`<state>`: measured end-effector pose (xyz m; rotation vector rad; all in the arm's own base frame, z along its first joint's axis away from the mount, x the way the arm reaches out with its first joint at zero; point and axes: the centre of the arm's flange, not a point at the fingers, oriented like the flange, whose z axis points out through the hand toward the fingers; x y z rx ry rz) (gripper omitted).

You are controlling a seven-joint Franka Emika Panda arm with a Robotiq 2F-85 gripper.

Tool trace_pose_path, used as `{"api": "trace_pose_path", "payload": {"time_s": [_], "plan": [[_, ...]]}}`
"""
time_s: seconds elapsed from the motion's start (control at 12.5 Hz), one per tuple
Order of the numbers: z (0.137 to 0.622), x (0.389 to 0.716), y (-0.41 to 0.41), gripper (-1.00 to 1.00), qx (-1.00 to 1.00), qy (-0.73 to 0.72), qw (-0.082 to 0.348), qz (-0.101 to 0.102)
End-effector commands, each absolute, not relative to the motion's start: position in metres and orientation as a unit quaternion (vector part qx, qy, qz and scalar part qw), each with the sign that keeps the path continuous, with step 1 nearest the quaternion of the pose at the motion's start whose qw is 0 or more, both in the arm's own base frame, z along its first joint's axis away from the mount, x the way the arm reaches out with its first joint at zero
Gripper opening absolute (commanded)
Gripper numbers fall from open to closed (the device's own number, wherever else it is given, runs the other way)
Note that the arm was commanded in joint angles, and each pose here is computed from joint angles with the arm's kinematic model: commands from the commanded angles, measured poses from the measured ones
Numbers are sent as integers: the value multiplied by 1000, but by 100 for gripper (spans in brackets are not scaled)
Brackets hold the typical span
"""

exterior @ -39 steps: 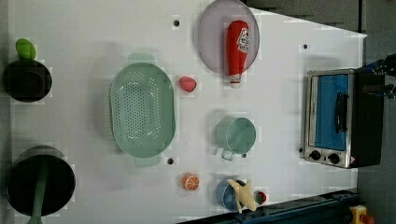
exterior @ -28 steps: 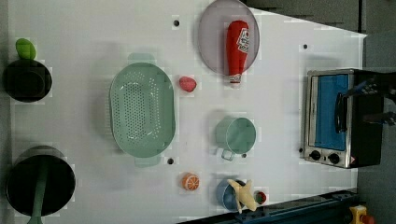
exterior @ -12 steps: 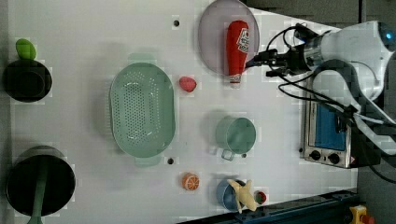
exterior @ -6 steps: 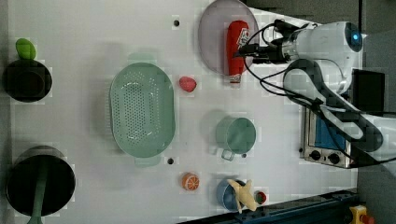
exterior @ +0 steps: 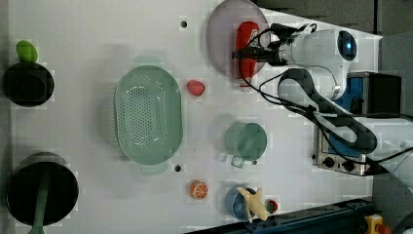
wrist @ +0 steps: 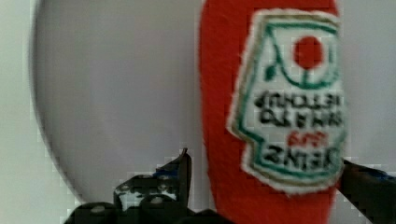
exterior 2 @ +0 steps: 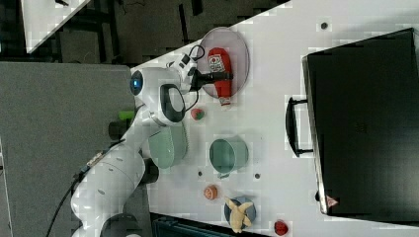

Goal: Pick ketchup from plate and place it on table.

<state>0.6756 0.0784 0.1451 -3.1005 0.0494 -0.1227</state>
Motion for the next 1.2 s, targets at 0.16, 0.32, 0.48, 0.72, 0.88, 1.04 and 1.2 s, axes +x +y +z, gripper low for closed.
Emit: {"api": "trace_pose_path", "payload": {"time_s": [0.16, 0.32, 0.48, 0.72, 0.88, 1.04, 1.2], "plan": [[158, 691, 83, 68, -998, -3, 22, -64], [162, 694, 82, 21, -997, -2, 21, -68], [167, 697, 82, 21, -997, -1, 21, -73], [207, 713, 81, 21, -994, 3, 23, -104], [252, 723, 75, 21, -993, 22, 19, -113], [297, 725, 64, 21, -994, 38, 14, -98], [333, 717, 47, 21, -994, 76, 36, -67]]}}
